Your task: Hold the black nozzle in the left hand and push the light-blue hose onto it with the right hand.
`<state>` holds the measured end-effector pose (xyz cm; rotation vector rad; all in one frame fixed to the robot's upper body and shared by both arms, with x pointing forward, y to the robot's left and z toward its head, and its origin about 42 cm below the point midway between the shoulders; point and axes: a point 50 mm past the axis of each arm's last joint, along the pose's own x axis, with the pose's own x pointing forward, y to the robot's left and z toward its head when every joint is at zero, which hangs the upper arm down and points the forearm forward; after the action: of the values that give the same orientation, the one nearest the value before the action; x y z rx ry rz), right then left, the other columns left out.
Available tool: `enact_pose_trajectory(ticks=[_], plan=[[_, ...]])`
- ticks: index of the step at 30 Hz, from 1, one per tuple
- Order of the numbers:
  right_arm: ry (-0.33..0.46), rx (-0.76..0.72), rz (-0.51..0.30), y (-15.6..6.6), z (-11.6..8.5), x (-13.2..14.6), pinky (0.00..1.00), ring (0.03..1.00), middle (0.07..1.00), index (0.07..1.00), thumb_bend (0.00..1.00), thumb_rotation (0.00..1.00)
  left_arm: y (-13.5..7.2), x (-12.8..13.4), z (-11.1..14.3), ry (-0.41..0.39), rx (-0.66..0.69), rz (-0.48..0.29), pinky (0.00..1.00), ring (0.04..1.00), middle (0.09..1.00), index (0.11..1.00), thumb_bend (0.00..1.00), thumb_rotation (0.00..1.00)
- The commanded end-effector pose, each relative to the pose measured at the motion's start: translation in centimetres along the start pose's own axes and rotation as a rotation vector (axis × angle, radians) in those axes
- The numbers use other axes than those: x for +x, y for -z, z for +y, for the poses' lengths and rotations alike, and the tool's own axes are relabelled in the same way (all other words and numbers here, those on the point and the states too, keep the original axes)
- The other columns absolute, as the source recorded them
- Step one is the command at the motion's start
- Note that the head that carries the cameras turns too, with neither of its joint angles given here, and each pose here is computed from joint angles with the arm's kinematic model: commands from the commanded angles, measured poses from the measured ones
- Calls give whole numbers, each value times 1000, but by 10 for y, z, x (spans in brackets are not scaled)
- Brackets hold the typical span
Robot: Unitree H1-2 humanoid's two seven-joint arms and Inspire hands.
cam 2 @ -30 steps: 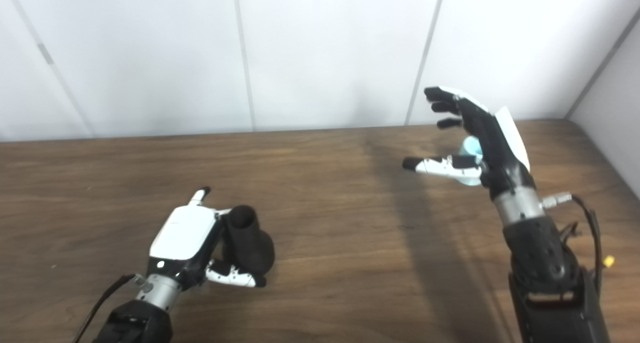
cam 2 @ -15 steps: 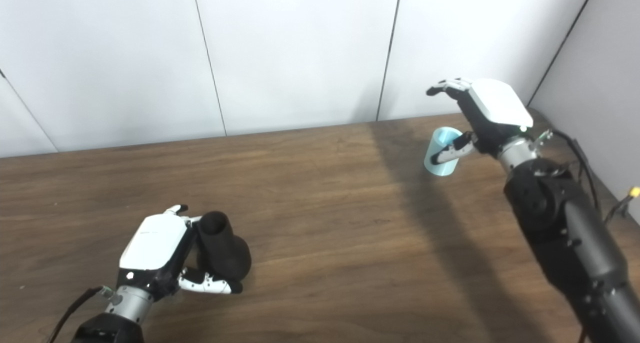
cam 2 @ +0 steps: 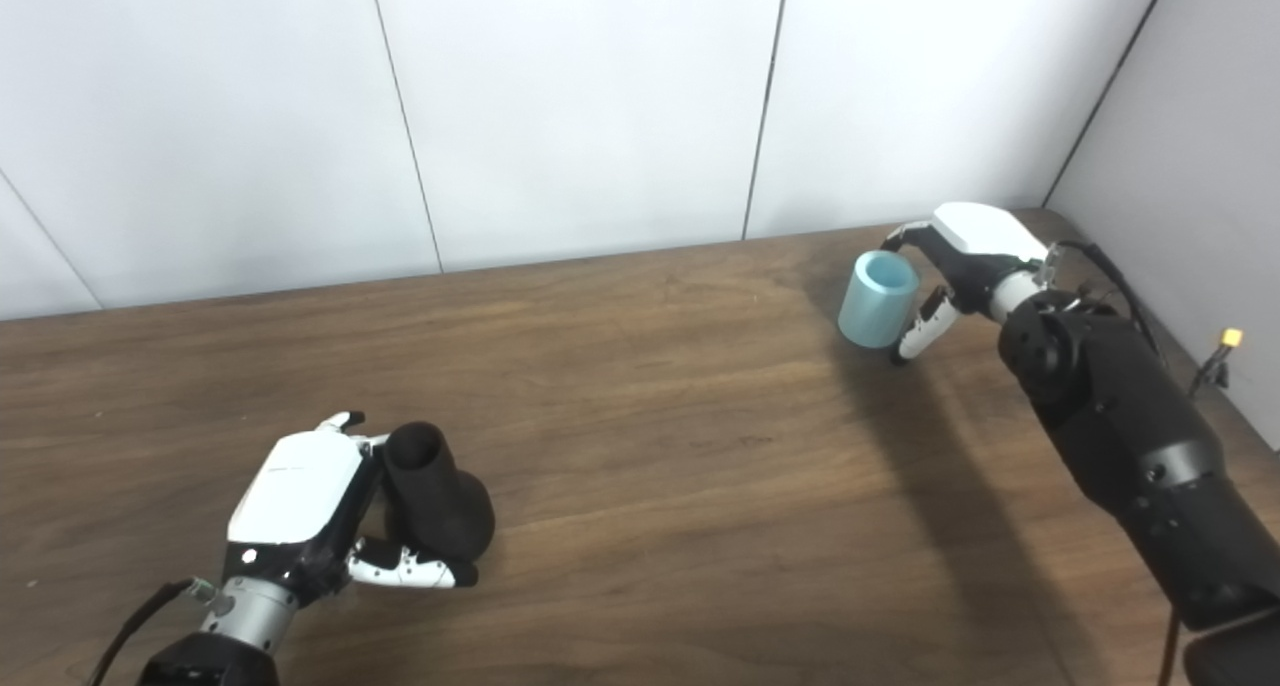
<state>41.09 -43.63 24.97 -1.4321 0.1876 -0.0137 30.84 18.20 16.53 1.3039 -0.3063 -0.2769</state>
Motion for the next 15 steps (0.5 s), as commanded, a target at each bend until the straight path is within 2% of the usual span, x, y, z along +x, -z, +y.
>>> enact_pose_trajectory(ticks=[1, 11, 15], plan=[[110, -1, -51, -3, -31, 6, 836, 881, 874, 776, 965, 129, -2, 2, 13, -43, 15, -13, 898, 586, 442, 510, 523, 0], [173, 90, -87, -6, -26, 14, 763, 850, 842, 796, 944, 51, -1, 1, 12, -37, 19, -13, 933, 586, 438, 513, 522, 0], [189, 86, -113, -8, -27, 15, 761, 831, 820, 765, 937, 42, -1, 1, 12, -34, 18, -16, 963, 586, 443, 511, 523, 0]])
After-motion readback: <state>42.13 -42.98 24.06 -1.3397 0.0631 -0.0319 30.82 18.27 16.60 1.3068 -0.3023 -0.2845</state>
